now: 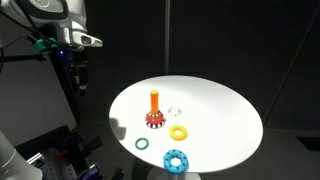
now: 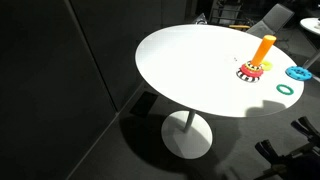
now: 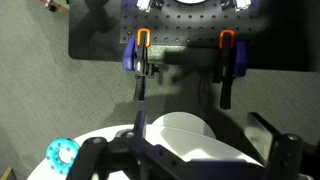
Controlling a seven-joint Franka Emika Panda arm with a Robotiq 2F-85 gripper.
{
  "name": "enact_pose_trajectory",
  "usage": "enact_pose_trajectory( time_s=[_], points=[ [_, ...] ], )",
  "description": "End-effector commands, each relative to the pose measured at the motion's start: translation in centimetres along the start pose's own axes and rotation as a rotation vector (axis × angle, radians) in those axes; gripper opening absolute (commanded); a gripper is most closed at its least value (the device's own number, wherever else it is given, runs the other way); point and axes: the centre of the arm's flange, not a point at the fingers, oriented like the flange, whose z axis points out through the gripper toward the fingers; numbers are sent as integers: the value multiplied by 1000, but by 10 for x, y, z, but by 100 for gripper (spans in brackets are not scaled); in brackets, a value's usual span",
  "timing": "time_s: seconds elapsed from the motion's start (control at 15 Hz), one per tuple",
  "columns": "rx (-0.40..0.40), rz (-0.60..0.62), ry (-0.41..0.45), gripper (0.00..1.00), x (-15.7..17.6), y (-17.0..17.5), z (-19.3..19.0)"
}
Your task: Put the green ring on the orange stand
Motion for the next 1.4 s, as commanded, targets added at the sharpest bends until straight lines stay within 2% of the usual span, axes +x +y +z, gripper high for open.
enact_pose_trajectory(
  time_s=[0.0,0.33,0.8,1.33],
  points=[
    [0,0,0,100,0,0,0],
    [-8,20,19,100,10,0,-9],
    [-4,58,61,100,45,4,-21],
    [51,119,106,100,96,28,-1]
  ],
)
